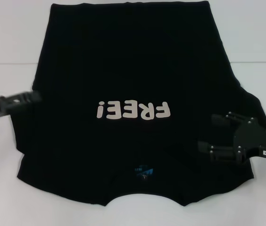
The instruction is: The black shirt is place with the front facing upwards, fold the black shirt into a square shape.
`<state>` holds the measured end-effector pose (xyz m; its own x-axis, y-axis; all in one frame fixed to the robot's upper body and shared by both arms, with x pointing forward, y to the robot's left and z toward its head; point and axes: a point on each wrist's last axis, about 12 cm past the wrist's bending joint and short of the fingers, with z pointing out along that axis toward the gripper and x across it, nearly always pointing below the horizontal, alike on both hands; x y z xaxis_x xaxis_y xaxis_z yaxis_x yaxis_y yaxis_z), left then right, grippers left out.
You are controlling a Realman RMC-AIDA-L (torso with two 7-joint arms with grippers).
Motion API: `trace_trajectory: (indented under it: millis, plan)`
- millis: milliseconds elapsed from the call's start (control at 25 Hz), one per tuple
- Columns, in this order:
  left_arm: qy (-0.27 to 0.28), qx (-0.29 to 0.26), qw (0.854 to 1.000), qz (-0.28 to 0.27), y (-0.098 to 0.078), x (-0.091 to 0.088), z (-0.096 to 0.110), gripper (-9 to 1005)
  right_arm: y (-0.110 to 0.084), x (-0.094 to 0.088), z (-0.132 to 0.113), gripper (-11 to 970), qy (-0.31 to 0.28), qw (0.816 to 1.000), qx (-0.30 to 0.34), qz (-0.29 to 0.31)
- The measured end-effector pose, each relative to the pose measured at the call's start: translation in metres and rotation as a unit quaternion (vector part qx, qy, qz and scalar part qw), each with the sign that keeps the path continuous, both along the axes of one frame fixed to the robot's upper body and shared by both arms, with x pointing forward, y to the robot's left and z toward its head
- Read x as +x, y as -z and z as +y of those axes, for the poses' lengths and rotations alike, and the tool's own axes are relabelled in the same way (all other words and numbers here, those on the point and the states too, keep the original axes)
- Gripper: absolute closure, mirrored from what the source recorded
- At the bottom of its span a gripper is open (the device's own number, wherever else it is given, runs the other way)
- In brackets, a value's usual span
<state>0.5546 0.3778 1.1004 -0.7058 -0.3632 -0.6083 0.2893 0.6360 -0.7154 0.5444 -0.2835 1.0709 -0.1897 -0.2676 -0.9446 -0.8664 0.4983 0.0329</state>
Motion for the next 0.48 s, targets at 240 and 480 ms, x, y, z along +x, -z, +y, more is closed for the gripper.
trace_trajectory:
  millis: [240, 480]
  plan:
    - [-0.075, 0.053, 0.993, 0.072, 0.015, 0.010, 0.014, 64, -0.002, 0.002, 0.003, 14, -0.004, 1.000, 0.003, 0.006]
    - [-0.094, 0.073, 0.989, 0.087, 0.024, 0.014, 0.011, 63, -0.004, 0.006, 0.007, 14, -0.012, 1.000, 0.000, 0.005]
